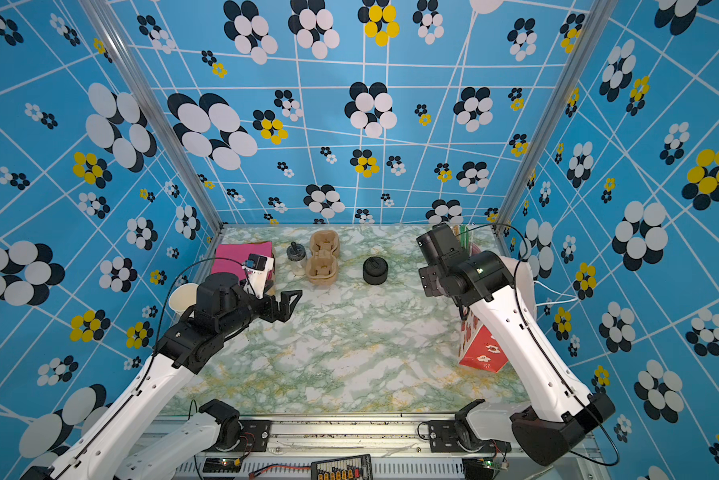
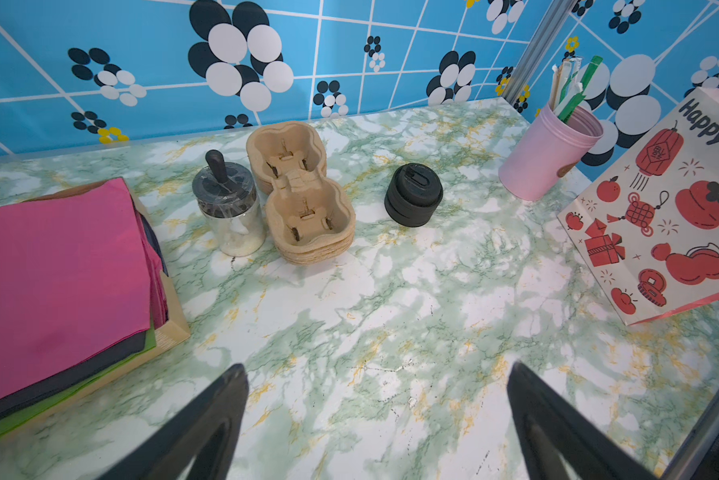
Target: Pack the takeout coffee
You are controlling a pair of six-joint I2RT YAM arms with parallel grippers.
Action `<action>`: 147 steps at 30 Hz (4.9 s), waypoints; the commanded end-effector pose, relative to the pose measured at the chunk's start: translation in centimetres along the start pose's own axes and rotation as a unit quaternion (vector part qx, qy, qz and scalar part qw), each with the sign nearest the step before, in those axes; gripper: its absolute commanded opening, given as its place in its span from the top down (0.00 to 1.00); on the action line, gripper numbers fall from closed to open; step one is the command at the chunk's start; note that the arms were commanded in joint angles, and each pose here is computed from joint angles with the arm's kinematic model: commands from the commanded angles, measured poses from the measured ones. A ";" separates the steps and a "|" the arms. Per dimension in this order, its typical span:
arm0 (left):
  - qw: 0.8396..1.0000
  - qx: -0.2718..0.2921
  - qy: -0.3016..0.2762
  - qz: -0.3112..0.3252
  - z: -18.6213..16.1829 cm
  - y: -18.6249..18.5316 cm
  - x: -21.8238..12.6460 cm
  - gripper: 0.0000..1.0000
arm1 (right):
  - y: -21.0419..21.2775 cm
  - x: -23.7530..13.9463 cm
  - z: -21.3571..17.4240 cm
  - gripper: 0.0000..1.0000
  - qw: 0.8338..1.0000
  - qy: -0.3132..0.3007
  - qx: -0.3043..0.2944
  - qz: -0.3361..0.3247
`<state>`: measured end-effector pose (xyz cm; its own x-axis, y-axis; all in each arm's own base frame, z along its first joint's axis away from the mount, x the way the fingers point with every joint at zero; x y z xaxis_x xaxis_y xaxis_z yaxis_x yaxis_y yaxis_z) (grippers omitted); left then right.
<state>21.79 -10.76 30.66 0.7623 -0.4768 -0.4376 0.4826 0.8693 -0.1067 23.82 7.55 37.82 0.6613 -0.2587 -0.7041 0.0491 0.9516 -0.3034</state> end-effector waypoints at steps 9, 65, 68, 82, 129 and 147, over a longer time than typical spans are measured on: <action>0.988 -0.022 0.035 0.147 1.7 4.3 -5.2 0.00 | 2.0 -4.0 1.4 0.01 0.962 -0.109 0.084 0.235; 0.859 -0.108 0.299 0.401 -3.8 20.9 -1.0 0.69 | 17.2 7.8 -3.9 0.01 0.931 -0.010 -0.012 0.364; 0.857 -0.111 0.307 0.400 -4.4 21.0 -0.7 0.72 | 17.4 7.8 -4.0 0.01 0.931 -0.008 -0.012 0.365; 0.853 -0.111 0.301 0.411 -4.0 20.9 -1.5 1.00 | 17.6 8.1 -4.1 0.01 0.931 -0.003 -0.013 0.366; 0.941 0.019 0.163 0.296 9.9 6.1 -7.4 1.00 | 15.2 5.7 -3.4 0.01 0.938 -0.022 -0.011 0.346; 0.968 0.104 0.222 -0.051 1.1 -12.8 7.1 1.00 | 10.5 3.9 -3.8 0.01 0.972 -0.037 -0.025 0.229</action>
<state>21.67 -23.32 30.34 0.4816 -0.3109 -0.8194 0.6359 0.7673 0.0826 24.69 17.12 28.34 0.6292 0.2843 -0.7234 -0.3372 0.9384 0.0754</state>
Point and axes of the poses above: each gripper's point midway between its finger pads, its own x axis out along the fingers, its own y axis along the line the jaws close on, z = x × y, the point moved 8 cm from there along -x, back along the fingers, and after that the axes turned 6 degrees about x, right-handed, at the moved point
